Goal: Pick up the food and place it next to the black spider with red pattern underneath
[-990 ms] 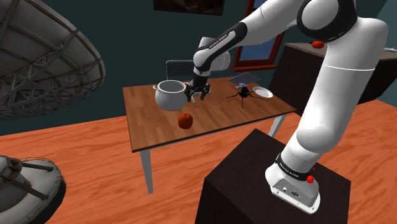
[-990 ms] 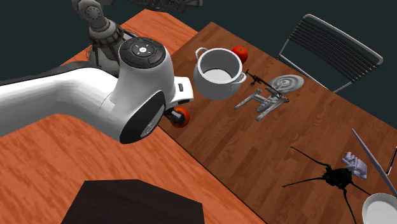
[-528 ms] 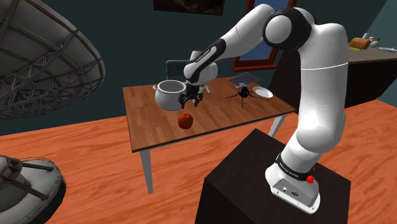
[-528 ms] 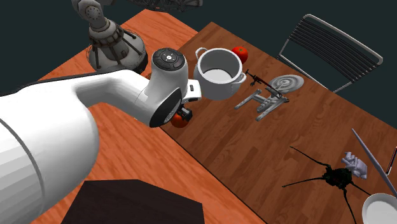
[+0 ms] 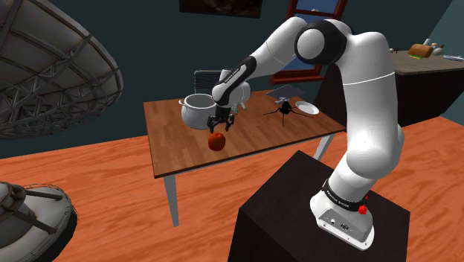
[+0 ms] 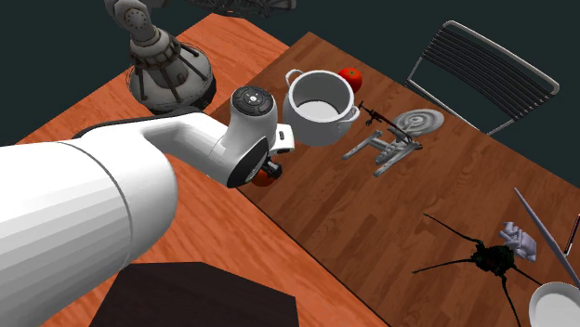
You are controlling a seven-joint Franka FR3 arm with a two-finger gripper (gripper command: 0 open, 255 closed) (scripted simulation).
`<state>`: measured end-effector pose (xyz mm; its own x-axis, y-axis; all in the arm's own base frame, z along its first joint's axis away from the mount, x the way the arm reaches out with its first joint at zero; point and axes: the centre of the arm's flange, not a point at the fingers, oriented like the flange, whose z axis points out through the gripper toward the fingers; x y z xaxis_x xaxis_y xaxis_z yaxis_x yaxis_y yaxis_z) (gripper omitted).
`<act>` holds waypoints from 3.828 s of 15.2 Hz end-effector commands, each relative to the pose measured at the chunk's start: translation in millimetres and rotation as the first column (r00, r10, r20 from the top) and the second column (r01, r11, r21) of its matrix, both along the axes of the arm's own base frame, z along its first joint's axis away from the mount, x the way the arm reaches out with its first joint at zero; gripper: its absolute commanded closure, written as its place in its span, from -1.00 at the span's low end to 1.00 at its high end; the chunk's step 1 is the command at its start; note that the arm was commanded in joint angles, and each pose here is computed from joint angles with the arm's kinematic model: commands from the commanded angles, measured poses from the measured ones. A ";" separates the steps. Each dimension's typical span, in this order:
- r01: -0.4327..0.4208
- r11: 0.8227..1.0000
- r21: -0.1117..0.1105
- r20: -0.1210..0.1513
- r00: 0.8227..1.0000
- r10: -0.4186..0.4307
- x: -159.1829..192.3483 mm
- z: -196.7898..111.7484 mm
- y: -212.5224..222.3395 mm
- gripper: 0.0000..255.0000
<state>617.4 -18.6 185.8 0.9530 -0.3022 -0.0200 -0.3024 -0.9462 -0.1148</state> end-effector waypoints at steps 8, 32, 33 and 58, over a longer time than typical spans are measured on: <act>0.000 1.000 0.000 0.000 1.000 0.000 -0.3 -7.9 1.4 -1.00; 0.000 1.000 0.000 0.000 1.000 0.000 -0.2 66.0 1.4 1.00; 0.000 1.000 0.000 0.000 1.000 0.000 -0.2 71.2 1.4 1.00; 0.000 1.000 0.000 0.000 1.000 0.000 -12.5 176.0 -63.4 1.00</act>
<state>612.7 -70.0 360.5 0.9527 -0.3034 -0.0200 -0.3036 -0.9459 -0.1145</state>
